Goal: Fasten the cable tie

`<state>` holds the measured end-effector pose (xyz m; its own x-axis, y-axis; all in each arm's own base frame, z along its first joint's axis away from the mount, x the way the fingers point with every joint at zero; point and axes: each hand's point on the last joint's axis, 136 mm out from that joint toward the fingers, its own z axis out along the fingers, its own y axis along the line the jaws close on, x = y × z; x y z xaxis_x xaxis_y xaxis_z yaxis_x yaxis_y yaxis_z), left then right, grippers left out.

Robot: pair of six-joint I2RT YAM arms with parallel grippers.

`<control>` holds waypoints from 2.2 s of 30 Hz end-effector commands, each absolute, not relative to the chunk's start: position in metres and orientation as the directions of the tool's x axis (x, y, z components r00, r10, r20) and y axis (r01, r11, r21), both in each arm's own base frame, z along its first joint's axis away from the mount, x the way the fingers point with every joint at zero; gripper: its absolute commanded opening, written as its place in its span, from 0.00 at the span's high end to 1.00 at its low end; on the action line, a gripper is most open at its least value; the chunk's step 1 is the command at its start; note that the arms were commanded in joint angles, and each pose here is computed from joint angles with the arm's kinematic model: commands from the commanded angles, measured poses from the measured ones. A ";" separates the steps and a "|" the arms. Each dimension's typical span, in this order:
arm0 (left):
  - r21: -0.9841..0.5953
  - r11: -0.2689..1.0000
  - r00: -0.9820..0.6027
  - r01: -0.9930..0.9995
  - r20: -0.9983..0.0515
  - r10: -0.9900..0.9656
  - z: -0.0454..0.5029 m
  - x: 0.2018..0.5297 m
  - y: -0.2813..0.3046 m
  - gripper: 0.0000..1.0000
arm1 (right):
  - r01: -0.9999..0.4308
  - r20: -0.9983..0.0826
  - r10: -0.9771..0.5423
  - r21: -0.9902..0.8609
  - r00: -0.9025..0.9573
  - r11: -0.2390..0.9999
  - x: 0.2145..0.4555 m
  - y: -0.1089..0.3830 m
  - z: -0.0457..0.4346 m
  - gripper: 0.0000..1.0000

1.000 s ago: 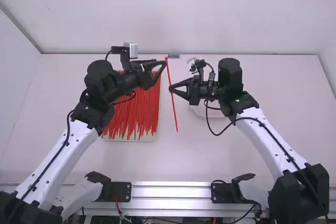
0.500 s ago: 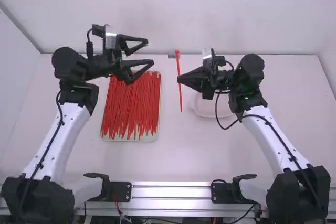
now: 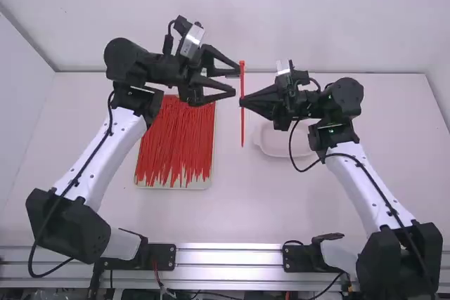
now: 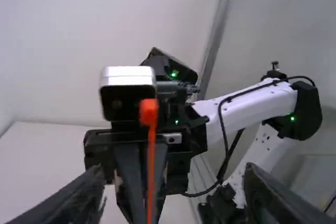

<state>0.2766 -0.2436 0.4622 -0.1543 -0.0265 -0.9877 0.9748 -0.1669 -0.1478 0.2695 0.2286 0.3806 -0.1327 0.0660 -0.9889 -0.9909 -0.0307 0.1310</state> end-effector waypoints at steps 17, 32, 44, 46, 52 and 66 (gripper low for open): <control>-0.158 -0.081 -0.167 0.984 -0.979 -0.113 0.484 0.290 -0.247 0.73 | -0.993 -0.991 0.073 0.113 -0.116 -0.042 0.267 0.232 0.391 1.00; -0.141 -0.096 -0.152 0.985 -0.982 -0.115 0.484 0.286 -0.253 0.98 | -0.991 -0.988 0.080 0.128 -0.130 -0.033 0.269 0.233 0.392 1.00; -0.148 -0.064 -0.155 0.987 -0.981 -0.116 0.493 0.293 -0.244 0.98 | -0.979 -0.975 0.090 0.205 -0.205 -0.009 0.275 0.229 0.393 0.37; -0.160 -0.025 -0.162 0.987 -0.979 -0.120 0.495 0.301 -0.238 0.98 | -0.970 -0.965 0.098 0.243 -0.242 -0.001 0.277 0.229 0.394 0.01; -0.234 0.121 -0.218 0.965 -0.967 -0.134 0.495 0.333 -0.220 0.98 | -0.989 -0.985 0.090 0.146 -0.145 0.005 0.277 0.229 0.391 0.01; -0.410 0.230 -0.371 0.883 -0.908 -0.194 0.485 0.398 -0.194 0.98 | -0.995 -0.997 0.012 -0.076 0.077 0.058 0.289 0.231 0.356 0.01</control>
